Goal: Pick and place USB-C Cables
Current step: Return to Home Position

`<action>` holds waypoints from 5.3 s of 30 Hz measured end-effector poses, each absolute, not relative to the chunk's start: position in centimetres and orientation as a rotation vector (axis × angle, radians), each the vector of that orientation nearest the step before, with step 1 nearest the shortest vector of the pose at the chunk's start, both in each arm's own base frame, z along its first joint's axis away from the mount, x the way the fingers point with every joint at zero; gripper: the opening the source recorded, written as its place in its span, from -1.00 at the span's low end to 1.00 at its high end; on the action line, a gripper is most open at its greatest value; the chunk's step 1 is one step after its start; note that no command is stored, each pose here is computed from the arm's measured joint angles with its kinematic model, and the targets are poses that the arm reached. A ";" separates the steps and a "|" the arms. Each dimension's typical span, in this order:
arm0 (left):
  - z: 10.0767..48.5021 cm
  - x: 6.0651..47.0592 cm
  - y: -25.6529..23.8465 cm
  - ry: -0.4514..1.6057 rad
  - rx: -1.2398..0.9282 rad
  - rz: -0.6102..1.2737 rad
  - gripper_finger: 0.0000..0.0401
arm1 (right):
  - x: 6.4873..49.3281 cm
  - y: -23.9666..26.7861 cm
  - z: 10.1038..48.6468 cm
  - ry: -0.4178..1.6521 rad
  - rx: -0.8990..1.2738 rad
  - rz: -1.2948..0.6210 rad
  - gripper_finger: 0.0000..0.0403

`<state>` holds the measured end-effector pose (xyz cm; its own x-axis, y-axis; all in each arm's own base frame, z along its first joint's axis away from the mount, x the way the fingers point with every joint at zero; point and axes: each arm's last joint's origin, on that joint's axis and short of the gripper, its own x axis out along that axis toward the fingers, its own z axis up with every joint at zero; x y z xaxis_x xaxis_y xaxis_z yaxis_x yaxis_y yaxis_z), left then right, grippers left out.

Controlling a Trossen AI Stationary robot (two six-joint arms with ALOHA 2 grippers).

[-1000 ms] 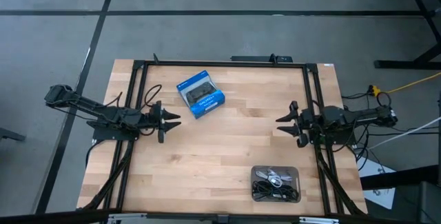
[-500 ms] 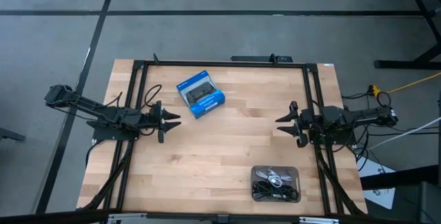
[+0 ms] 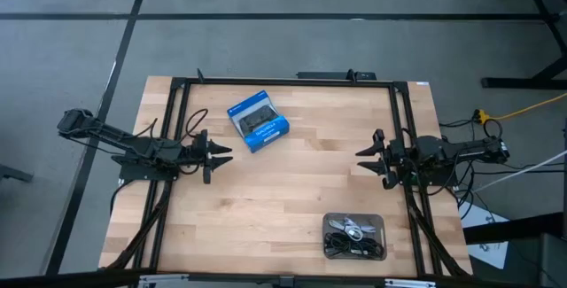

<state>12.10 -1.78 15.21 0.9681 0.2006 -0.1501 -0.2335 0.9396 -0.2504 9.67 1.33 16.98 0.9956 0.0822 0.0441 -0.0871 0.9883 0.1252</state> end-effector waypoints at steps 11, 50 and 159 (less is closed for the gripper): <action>15.2 12.1 -1.8 0.123 -0.270 0.222 -0.31 | 9.7 1.3 16.9 -0.034 0.127 0.084 -0.28; 16.8 9.7 -0.4 -0.021 0.033 -0.042 -0.31 | 9.7 1.3 16.9 -0.033 0.127 0.084 -0.28; 16.7 9.8 -0.3 -0.013 0.035 -0.025 -0.31 | 9.7 1.3 16.9 -0.033 0.127 0.084 -0.28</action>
